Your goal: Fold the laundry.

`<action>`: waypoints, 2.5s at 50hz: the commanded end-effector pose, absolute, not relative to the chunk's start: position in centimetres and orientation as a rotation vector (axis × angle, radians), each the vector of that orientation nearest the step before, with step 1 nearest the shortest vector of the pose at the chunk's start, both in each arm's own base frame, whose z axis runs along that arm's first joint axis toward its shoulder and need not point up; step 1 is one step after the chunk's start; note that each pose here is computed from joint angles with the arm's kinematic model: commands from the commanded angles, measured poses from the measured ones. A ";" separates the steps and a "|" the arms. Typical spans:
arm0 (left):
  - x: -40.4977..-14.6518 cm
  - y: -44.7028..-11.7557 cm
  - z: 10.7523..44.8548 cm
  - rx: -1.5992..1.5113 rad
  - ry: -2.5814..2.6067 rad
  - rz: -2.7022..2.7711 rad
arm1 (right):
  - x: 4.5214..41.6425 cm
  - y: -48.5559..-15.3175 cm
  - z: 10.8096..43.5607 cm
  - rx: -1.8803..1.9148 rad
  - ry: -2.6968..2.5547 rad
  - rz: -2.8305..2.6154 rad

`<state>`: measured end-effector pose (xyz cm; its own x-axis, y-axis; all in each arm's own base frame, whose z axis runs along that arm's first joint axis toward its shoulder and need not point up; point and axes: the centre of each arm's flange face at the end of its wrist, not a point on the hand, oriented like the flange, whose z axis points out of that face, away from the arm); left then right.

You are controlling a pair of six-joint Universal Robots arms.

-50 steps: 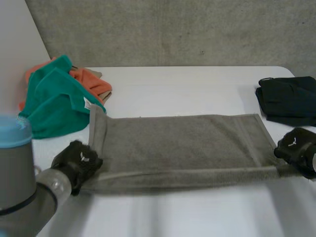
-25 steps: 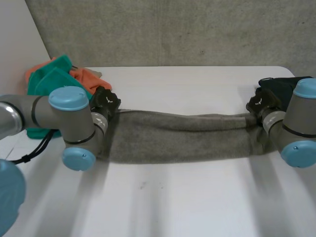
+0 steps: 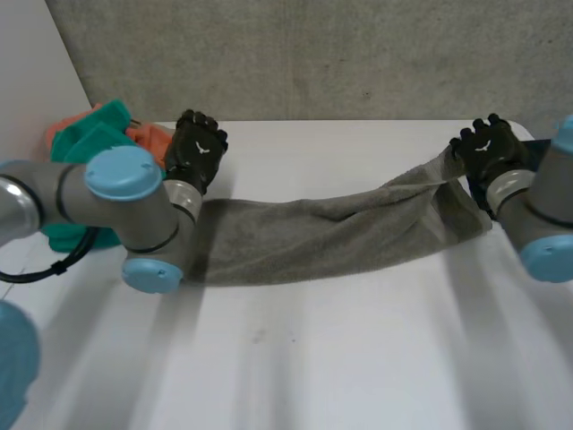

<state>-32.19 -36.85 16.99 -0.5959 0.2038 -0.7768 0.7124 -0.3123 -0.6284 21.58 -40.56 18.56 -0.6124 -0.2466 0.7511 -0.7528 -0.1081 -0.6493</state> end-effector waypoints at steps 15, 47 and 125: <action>-29.4 -34.2 18.6 1.087 1.725 -1.989 | 18.6 -36.6 19.3 1.216 -2.119 1.694; -27.5 -40.4 13.6 1.005 2.097 -1.927 | 20.9 -39.6 13.8 1.365 -1.904 1.799; -27.3 -42.0 38.8 0.450 1.031 -2.684 | 22.1 -43.3 37.0 0.623 -1.201 2.462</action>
<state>-27.11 -41.20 33.43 -0.8788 0.0315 -0.4761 0.3995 -0.4969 -0.7704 21.44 -42.31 31.93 -0.7341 -0.0905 0.6730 -0.6224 -0.3068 -0.7201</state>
